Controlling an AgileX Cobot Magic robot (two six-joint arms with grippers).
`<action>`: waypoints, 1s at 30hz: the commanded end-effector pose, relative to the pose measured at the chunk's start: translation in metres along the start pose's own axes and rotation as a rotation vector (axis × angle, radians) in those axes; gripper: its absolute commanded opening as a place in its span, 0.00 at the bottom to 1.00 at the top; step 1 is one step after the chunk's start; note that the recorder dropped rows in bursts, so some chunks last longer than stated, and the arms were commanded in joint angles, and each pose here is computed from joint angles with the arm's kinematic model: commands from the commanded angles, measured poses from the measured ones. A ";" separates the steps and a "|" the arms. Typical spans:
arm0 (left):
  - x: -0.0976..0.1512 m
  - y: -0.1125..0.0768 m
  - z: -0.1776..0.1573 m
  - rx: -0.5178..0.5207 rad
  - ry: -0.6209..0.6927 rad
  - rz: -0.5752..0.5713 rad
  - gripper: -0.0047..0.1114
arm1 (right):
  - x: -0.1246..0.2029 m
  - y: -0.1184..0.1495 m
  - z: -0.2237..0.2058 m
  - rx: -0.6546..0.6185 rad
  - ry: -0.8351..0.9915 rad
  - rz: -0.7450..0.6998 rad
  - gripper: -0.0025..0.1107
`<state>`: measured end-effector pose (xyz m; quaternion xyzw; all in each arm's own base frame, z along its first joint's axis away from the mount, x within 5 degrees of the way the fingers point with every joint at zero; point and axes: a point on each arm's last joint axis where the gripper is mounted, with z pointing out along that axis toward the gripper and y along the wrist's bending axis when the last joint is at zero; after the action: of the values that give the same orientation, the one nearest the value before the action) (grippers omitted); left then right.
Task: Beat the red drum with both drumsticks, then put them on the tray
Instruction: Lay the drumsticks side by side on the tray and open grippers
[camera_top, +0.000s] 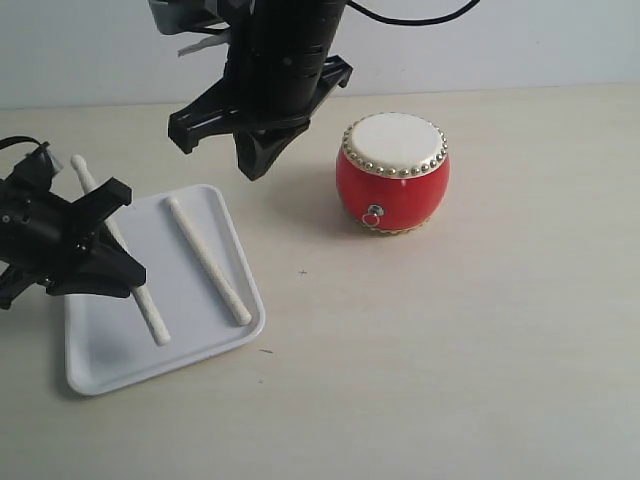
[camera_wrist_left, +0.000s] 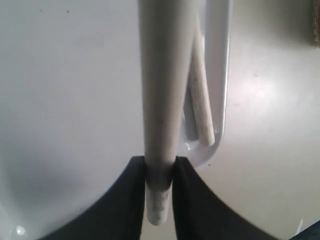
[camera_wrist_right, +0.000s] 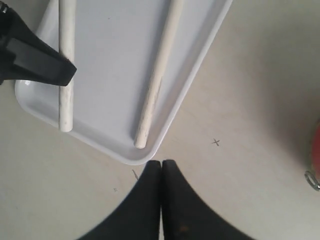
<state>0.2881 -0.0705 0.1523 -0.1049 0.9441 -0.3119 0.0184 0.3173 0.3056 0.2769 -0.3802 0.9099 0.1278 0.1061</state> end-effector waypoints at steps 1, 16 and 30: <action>-0.008 0.004 0.007 -0.011 -0.002 -0.026 0.04 | 0.001 0.001 -0.005 0.009 -0.013 -0.020 0.02; -0.012 0.010 0.013 -0.032 -0.007 -0.037 0.04 | 0.001 -0.003 -0.006 0.047 -0.009 -0.033 0.02; -0.012 0.014 0.020 -0.029 0.030 -0.059 0.28 | 0.001 -0.003 -0.006 0.047 -0.009 -0.026 0.02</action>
<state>0.2967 -0.0694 0.1251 -0.1228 0.9471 -0.2962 -0.0106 0.3195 0.3026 0.2773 -0.3868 0.9087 0.1074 0.1143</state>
